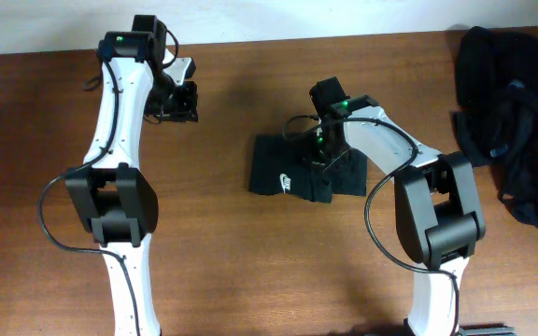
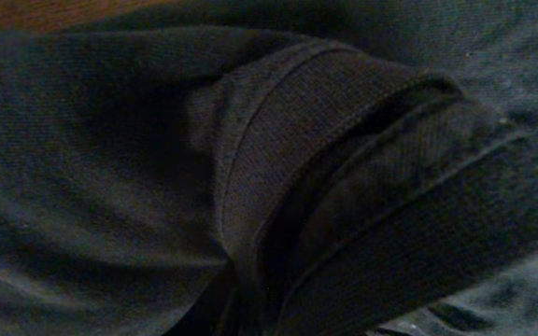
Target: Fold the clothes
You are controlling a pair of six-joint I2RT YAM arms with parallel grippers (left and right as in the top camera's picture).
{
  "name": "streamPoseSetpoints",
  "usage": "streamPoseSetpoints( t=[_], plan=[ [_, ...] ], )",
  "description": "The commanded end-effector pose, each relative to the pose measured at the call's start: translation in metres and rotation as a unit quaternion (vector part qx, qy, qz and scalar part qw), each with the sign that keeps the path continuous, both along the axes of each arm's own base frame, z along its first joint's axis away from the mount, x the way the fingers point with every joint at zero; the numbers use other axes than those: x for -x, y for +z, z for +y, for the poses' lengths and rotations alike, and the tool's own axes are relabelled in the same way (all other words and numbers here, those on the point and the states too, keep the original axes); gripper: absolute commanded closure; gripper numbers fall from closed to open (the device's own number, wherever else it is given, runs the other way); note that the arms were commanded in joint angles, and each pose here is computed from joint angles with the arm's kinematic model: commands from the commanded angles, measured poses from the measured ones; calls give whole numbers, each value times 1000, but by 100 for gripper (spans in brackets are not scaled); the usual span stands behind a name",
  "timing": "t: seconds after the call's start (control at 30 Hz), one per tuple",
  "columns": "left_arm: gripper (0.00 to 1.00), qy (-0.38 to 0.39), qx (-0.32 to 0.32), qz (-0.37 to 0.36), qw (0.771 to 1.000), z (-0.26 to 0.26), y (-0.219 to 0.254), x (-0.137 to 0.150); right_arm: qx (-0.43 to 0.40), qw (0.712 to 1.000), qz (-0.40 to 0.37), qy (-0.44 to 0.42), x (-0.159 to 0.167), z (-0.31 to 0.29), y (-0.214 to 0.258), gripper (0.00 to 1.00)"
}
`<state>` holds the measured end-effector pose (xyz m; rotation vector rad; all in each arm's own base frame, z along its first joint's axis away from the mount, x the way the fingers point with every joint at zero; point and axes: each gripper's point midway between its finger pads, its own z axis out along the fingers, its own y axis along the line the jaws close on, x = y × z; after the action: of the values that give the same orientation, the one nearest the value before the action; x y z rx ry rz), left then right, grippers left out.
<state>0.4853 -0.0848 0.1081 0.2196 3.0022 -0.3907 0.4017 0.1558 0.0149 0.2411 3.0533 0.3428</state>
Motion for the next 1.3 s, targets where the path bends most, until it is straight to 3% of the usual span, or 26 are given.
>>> streamPoseSetpoints(
  t=[0.0,0.2,0.37,0.9,1.27],
  plan=[
    [74,2,5,5,1000,-2,-3,1,7,1000,12,3,6,0,-4,80],
    [73,2,5,4,1000,-2,-3,0,0,1000,-11,4,-3,2,30,81],
    [74,2,5,4,1000,-2,-3,0,-8,999,-38,7,-14,6,63,96],
    [73,2,5,6,1000,-2,-3,1,6,999,-30,10,-10,-1,85,96],
    [73,2,5,8,1000,-2,-3,2,30,999,8,-32,-3,-44,81,96]
  ],
)
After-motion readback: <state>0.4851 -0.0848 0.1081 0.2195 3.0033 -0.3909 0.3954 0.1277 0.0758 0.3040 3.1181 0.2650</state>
